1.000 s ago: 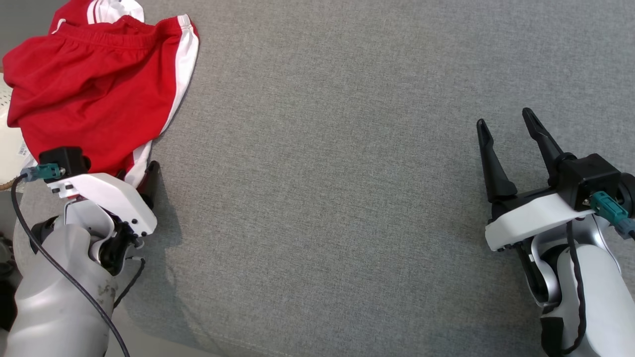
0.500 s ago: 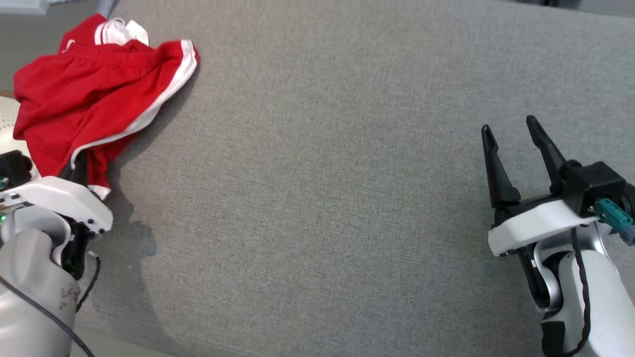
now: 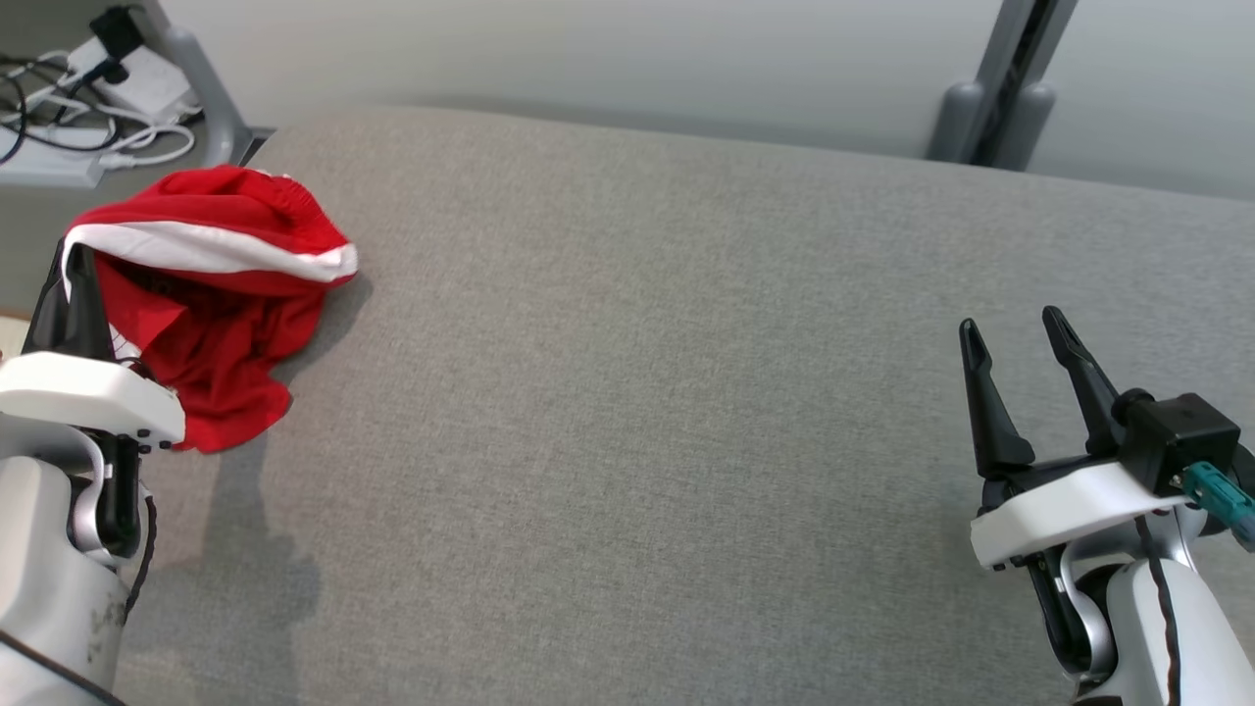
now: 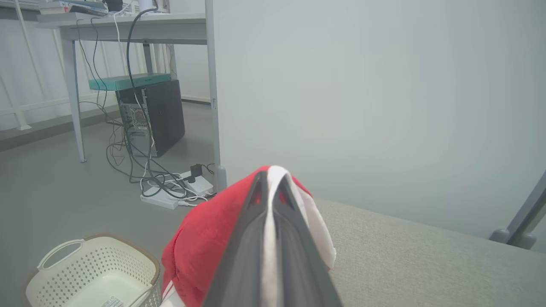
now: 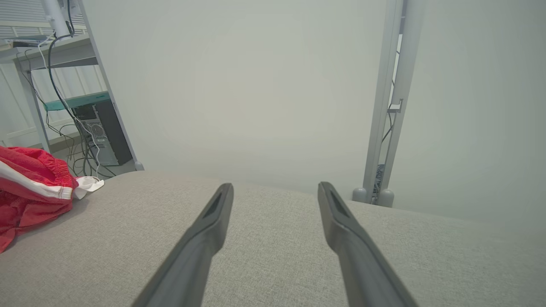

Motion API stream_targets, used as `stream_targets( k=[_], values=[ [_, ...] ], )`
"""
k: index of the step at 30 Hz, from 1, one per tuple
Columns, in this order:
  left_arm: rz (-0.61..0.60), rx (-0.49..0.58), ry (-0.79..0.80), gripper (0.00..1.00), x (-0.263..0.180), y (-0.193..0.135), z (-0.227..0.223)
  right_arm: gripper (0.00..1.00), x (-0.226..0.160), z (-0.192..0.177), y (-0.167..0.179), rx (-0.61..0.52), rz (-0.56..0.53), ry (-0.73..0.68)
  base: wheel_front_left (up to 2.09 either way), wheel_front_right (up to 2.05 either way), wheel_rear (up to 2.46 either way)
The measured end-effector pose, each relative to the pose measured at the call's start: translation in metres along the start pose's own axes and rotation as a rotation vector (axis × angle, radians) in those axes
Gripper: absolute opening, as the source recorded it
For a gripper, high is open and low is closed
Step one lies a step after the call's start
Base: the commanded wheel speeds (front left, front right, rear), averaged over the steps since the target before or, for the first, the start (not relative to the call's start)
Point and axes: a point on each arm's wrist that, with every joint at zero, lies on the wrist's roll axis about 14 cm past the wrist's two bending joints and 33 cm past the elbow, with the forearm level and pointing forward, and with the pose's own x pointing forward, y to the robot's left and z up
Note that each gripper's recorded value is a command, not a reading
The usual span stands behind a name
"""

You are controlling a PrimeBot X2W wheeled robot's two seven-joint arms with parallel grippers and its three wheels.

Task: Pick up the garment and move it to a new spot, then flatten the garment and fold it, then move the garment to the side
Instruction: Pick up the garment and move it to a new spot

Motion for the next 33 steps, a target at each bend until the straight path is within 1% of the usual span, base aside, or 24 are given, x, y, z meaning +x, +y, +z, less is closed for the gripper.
stream_targets(
  k=[5, 9, 10, 12, 13, 15, 19, 25, 33],
  values=[
    [-0.062, -0.012, -0.109, 0.0, -0.016, -0.029, 0.028, 1.0, -0.018, 0.015, -0.009, -0.011, -0.036, -0.028, 0.0, 0.0, 0.0],
    [-0.111, -0.028, -0.147, 0.0, -0.032, -0.054, 0.044, 1.0, -0.033, 0.021, -0.018, -0.015, -0.069, -0.033, 0.0, 0.0, 0.0],
    [-0.111, -0.028, -0.147, 0.0, -0.032, -0.054, 0.044, 1.0, -0.033, 0.021, -0.018, -0.015, -0.069, -0.033, 0.0, 0.0, 0.0],
    [-0.157, -0.036, -0.171, 0.0, -0.042, -0.074, 0.056, 1.0, -0.042, 0.026, -0.026, -0.017, -0.097, -0.042, 0.0, 0.0, 0.0],
    [-0.157, -0.036, -0.171, 0.0, -0.042, -0.074, 0.056, 1.0, -0.042, 0.026, -0.026, -0.017, -0.097, -0.042, 0.0, 0.0, 0.0],
    [-0.199, -0.032, -0.186, 0.0, -0.047, -0.09, 0.062, 1.0, -0.048, 0.03, -0.031, -0.02, -0.115, -0.047, 0.0, 0.0, 0.0],
    [-0.313, -0.062, -0.207, 0.0, -0.055, -0.134, 0.073, 1.0, -0.06, 0.038, -0.042, -0.024, -0.15, -0.064, 0.0, 0.0, 0.0],
    [-0.504, -0.12, -0.175, 0.0, -0.064, -0.207, 0.065, 1.0, -0.082, 0.046, -0.063, -0.025, -0.226, -0.079, 0.0, 0.0, 0.0],
    [-0.85, -0.178, -0.111, 0.0, -0.097, -0.327, 0.051, 1.0, -0.123, 0.049, -0.102, -0.034, -0.373, -0.084, 0.0, 0.0, 0.0]
  ],
)
